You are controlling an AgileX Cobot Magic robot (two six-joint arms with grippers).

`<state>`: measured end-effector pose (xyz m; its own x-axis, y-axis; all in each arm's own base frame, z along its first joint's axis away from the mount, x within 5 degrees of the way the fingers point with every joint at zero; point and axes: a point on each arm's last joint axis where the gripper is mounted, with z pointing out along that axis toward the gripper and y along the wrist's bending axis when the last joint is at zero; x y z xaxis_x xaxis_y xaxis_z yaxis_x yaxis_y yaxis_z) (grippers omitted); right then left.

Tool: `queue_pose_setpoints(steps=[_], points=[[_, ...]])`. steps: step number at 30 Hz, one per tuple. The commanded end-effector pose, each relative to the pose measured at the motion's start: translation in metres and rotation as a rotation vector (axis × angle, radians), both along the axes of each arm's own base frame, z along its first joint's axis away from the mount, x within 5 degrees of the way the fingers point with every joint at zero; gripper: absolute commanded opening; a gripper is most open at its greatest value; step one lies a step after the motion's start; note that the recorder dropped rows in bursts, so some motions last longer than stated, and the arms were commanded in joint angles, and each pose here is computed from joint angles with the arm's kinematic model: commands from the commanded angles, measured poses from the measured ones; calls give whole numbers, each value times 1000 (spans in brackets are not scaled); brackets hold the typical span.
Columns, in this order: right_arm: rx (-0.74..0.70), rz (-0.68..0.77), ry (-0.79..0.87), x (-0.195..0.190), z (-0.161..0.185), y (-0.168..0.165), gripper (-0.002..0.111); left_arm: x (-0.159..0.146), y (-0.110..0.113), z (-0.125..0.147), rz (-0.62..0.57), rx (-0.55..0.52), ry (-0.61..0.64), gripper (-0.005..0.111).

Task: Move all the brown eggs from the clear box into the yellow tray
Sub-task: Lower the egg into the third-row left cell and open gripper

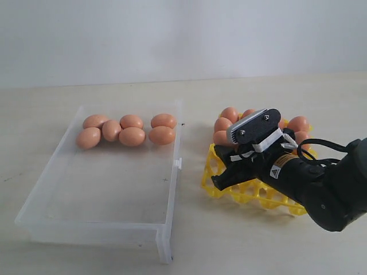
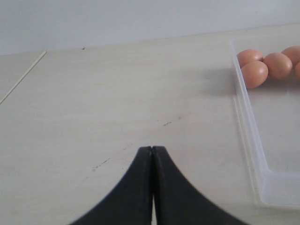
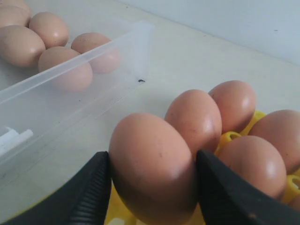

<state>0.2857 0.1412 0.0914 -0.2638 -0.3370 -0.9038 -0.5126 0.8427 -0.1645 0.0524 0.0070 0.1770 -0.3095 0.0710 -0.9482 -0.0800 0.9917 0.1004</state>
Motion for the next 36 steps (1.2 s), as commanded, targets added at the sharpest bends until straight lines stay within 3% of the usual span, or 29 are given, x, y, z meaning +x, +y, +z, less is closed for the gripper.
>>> queue_pose_setpoints(steps=[1,11,20,23,36], points=[[-8,7,-7,2,0,0,0,0,-1,2,-6,-7,-16,0],[-6,6,-3,2,0,0,2,0,-1,2,-6,-7,-16,0],[16,-27,-19,3,9,-1,39,0,-1,2,-6,-7,-16,0],[3,-27,7,2,7,-2,46,0,-1,2,-6,-7,-16,0],[23,-35,7,3,8,-2,48,0,-1,2,-6,-7,-16,0]])
